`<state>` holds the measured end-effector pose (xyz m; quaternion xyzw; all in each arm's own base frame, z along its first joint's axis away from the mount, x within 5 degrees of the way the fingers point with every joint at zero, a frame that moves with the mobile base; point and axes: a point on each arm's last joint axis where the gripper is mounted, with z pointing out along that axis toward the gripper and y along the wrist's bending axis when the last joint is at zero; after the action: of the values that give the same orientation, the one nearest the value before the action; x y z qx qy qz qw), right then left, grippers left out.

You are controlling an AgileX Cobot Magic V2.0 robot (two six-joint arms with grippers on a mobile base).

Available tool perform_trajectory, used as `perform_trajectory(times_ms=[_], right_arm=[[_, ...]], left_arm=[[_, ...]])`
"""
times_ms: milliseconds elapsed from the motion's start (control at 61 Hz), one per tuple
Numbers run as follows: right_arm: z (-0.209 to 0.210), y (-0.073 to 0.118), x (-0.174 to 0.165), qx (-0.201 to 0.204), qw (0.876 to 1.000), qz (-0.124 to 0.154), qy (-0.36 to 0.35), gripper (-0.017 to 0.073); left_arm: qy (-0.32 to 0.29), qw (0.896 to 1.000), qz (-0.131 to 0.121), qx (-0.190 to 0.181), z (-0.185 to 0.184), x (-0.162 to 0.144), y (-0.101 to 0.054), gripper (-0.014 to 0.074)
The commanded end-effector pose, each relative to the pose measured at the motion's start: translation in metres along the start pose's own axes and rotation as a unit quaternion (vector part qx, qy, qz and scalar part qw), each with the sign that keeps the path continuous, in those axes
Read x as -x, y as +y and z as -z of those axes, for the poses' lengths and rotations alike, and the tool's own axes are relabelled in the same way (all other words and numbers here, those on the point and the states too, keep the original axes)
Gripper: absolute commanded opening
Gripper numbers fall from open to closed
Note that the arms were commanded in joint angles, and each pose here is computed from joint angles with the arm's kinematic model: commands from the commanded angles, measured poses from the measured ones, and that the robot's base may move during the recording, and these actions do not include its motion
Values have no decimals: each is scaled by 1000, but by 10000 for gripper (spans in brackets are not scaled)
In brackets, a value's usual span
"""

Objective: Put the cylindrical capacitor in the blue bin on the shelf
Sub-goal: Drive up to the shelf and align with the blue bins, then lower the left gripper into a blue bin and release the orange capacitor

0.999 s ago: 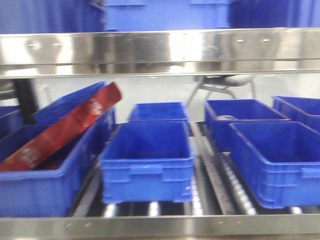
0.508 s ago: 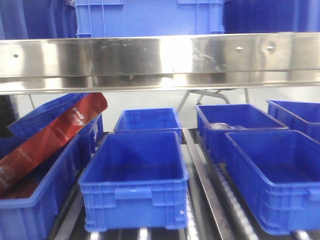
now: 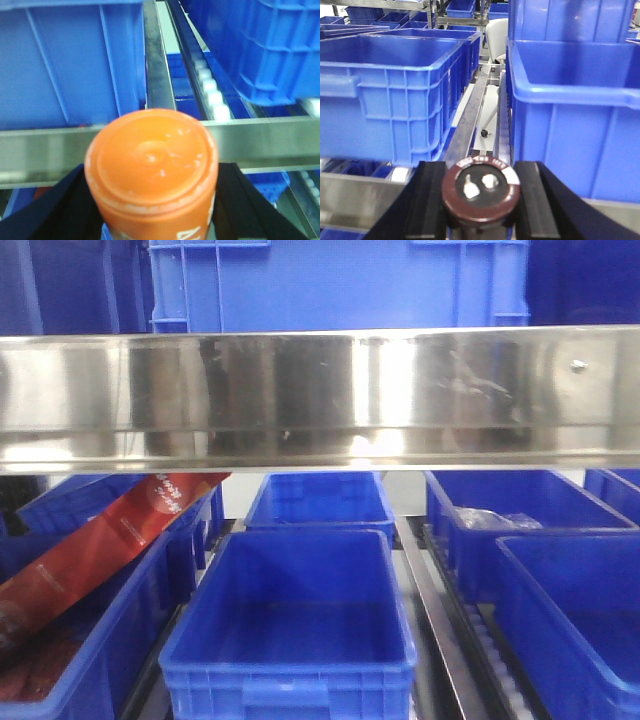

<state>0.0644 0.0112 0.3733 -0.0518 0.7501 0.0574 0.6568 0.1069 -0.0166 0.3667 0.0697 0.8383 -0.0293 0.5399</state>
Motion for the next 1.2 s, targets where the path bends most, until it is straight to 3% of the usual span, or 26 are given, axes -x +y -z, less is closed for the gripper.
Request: perform_trajectory(times_ms=[0,1180], right_arm=[[3,0,5,-1,1000,5,-19,-160],[3,0,5,-1,1000,5,-19,-160]], left_arm=[[-16,1000,1,-5,2,2,-1,-111],[-16,1000,1,-5,2,2,-1,-111]])
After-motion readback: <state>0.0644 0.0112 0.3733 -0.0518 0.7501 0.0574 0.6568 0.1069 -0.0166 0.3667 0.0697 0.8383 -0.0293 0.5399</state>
